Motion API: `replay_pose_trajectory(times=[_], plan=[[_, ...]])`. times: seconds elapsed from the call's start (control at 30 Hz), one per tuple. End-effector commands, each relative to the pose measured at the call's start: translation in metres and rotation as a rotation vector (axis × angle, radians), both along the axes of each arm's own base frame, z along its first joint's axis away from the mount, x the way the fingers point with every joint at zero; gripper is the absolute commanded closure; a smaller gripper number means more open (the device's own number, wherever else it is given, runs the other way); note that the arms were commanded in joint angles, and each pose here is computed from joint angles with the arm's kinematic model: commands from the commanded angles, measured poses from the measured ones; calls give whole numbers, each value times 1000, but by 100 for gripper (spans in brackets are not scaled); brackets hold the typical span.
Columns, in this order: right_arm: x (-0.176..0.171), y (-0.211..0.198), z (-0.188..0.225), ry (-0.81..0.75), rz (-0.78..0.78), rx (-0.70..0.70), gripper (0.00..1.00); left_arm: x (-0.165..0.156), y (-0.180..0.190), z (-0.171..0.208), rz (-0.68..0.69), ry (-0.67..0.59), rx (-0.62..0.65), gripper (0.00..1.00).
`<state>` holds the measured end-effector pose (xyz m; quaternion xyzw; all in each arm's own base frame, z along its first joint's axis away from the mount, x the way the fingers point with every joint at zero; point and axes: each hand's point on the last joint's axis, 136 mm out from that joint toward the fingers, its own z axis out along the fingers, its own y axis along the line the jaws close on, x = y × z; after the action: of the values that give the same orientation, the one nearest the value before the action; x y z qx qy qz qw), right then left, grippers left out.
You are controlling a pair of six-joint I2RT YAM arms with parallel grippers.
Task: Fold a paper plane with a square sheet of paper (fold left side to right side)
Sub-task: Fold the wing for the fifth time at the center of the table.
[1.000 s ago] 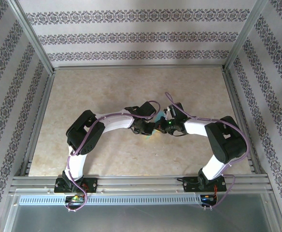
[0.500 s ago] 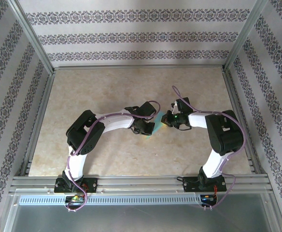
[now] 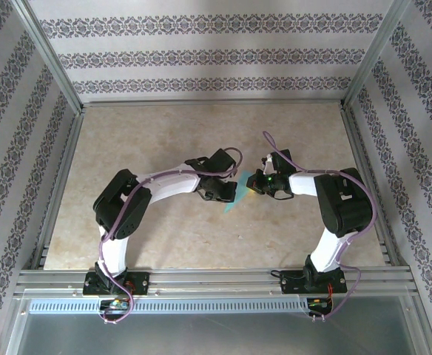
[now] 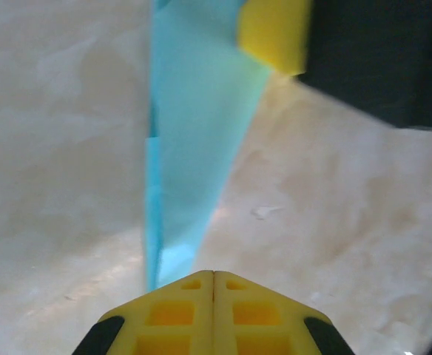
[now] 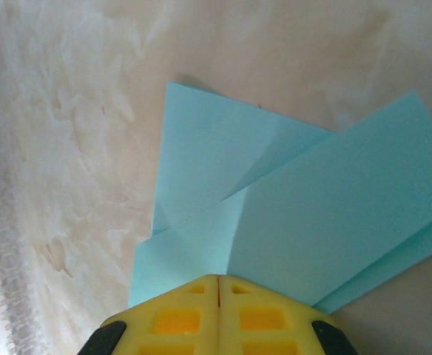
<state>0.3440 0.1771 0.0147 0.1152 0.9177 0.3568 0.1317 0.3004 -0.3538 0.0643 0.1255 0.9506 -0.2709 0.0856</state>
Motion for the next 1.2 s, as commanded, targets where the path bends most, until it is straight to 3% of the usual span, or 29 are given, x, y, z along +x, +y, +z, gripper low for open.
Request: replay_pose_trajectory(times=[0.0,0.1,0.5,1.17], plan=[[-35,-14,-37,141,-2,-86,100,4,-25,31,-69,-11,-184,100],[-36,-14,-38,142,0,-84,100,8,-35,23,-69,19,-247,100],[-38,-10,-39,151,7,-84,100,32,-35,-11,-51,63,-240,100],[-40,-13,-44,162,11,-114,100,16,-19,-53,-78,115,-147,100]])
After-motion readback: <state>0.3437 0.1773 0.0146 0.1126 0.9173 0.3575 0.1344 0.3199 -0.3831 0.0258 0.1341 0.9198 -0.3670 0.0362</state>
